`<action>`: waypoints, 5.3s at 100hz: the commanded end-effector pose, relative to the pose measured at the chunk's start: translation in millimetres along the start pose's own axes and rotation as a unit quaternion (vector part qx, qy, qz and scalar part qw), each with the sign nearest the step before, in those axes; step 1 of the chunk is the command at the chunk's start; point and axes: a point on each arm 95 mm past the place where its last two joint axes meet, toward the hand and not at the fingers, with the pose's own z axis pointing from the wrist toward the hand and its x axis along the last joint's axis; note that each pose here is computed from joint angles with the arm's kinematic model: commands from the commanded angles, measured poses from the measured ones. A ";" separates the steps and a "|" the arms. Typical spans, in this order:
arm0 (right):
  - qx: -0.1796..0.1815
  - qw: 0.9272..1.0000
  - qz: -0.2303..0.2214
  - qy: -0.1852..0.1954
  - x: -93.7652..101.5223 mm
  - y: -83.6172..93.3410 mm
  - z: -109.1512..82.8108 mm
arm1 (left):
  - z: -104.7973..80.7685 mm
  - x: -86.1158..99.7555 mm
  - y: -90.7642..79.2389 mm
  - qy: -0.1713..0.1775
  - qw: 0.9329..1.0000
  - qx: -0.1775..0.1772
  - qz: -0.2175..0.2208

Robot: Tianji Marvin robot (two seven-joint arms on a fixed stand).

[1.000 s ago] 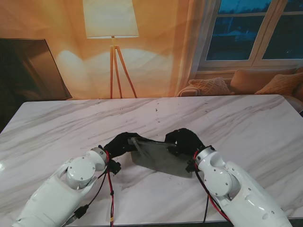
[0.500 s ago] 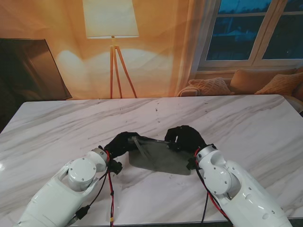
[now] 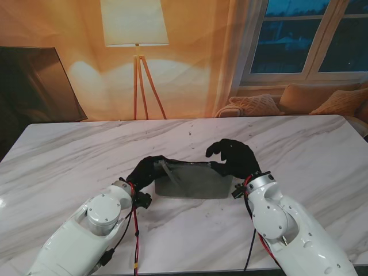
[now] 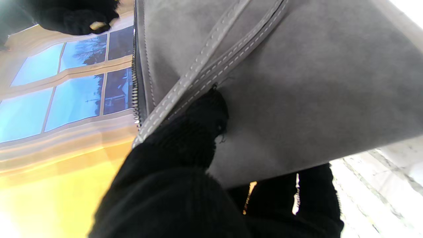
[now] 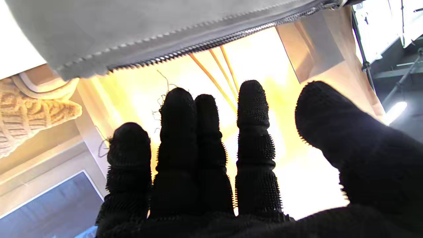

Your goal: Collect documents into a storage pouch

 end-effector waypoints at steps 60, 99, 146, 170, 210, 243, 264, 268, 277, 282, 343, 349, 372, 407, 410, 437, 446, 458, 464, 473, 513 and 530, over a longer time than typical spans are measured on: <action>0.123 0.986 0.106 -0.034 28.1 -61.7 -18.4 | 4.8 22.6 15.9 0.042 0.998 0.026 -0.029; 0.140 0.982 0.120 -0.045 29.5 -75.4 -17.0 | 9.4 30.8 23.0 0.059 0.997 0.038 -0.038; 0.118 0.986 0.104 -0.048 26.5 -78.2 -18.1 | 8.5 31.9 22.4 0.060 0.997 0.040 -0.040; 0.130 0.985 0.104 -0.051 26.3 -80.3 -19.1 | 8.8 33.8 23.0 0.066 0.996 0.041 -0.045; 0.163 0.976 0.132 -0.062 27.3 -86.0 -19.9 | 7.9 34.1 21.6 0.071 0.996 0.042 -0.044; 0.116 0.985 0.112 -0.063 24.4 -67.2 -19.5 | 2.9 21.3 19.6 0.046 0.998 0.009 -0.046; 0.083 0.992 0.079 -0.047 19.4 -50.6 -14.5 | -1.2 14.8 17.4 0.036 0.999 -0.007 -0.036; 0.077 0.993 0.078 -0.045 19.8 -47.4 -13.4 | -2.1 14.1 17.1 0.035 0.999 -0.009 -0.034; 0.063 0.994 0.078 -0.041 20.8 -40.1 -9.5 | -3.8 12.0 17.0 0.034 0.999 -0.016 -0.029; 0.055 0.995 0.077 -0.039 21.3 -36.0 -6.4 | -4.6 10.7 17.6 0.033 0.999 -0.019 -0.026; 0.008 0.993 0.079 -0.084 9.6 -6.9 19.2 | -13.9 -0.4 23.6 0.018 0.999 -0.031 -0.027; 0.007 0.993 0.080 -0.088 8.1 -7.1 20.0 | -14.7 -0.7 23.3 0.016 0.999 -0.030 -0.025; 0.004 0.992 0.083 -0.092 8.3 -9.2 24.6 | -16.8 -0.1 23.3 0.013 0.999 -0.011 -0.030; -0.003 0.991 0.089 -0.097 7.8 -8.3 27.0 | -16.5 1.1 23.7 0.010 0.997 0.018 -0.070; -0.005 0.991 0.090 -0.099 7.0 -7.7 27.1 | -16.7 1.1 23.5 0.009 0.997 0.020 -0.070; -0.020 0.990 0.088 -0.110 1.7 -3.4 29.2 | -17.3 3.5 24.3 0.009 0.996 0.028 -0.085; -0.024 0.989 0.090 -0.118 -1.0 -3.7 30.0 | -17.5 3.8 24.0 0.009 0.995 0.032 -0.090; -0.032 0.987 0.090 -0.126 -4.3 -2.5 29.5 | -17.9 3.6 22.2 0.006 0.995 0.038 -0.093; -0.035 0.987 0.090 -0.127 -4.9 -1.9 29.1 | -18.0 3.8 21.7 0.006 0.995 0.039 -0.094; -0.036 0.987 0.088 -0.127 -5.7 -1.9 28.6 | -18.0 4.1 21.4 0.008 0.995 0.040 -0.095; -0.059 0.984 0.082 -0.147 -15.5 5.9 26.9 | -19.8 4.7 17.8 0.007 0.993 0.058 -0.101; -0.053 0.984 0.096 -0.144 -12.6 6.4 25.2 | -19.6 5.5 18.3 0.006 0.993 0.058 -0.102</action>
